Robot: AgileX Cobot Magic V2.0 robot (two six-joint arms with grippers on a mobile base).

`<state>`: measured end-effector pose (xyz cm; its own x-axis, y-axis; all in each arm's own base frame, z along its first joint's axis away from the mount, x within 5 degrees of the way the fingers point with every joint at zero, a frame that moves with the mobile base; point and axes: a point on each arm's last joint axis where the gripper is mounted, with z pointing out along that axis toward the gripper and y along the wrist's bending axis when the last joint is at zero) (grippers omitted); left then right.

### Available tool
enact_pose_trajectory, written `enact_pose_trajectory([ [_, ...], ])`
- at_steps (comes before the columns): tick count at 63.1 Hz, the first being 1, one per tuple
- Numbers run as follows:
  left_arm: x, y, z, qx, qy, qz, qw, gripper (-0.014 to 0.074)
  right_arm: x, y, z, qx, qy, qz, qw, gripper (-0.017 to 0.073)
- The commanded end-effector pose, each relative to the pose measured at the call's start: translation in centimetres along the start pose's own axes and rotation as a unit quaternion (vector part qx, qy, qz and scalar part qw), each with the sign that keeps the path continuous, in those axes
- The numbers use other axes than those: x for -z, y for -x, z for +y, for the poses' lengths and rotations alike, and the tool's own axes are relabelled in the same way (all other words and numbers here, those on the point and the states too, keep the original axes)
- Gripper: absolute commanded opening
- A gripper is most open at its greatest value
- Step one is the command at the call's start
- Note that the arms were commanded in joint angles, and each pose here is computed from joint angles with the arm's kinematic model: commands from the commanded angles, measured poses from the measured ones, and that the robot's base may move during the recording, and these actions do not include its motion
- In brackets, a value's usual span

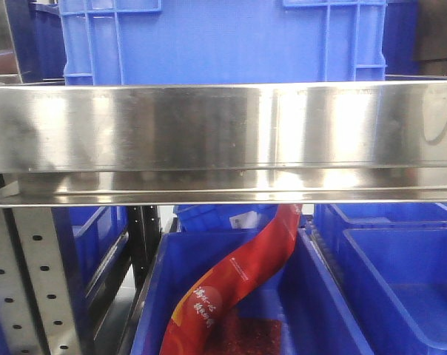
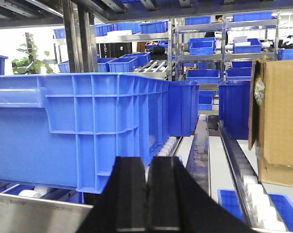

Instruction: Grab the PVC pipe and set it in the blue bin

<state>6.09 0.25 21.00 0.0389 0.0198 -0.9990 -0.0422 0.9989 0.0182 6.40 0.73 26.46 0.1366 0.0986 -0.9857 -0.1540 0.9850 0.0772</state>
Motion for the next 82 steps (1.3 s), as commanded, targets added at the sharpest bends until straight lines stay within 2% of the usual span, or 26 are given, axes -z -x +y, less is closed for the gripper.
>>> enact_pose_trajectory([
  [1,0.02,0.18,0.02,0.007,0.001,-0.007,1.0,-0.0111,0.06,0.05,-0.11,0.003,-0.006,-0.005,1.0,-0.0158],
  [82,0.02,0.18,0.02,0.007,0.001,-0.007,1.0,-0.0111,0.06,0.0,-0.05,0.003,-0.003,-0.002,1.0,-0.0158],
])
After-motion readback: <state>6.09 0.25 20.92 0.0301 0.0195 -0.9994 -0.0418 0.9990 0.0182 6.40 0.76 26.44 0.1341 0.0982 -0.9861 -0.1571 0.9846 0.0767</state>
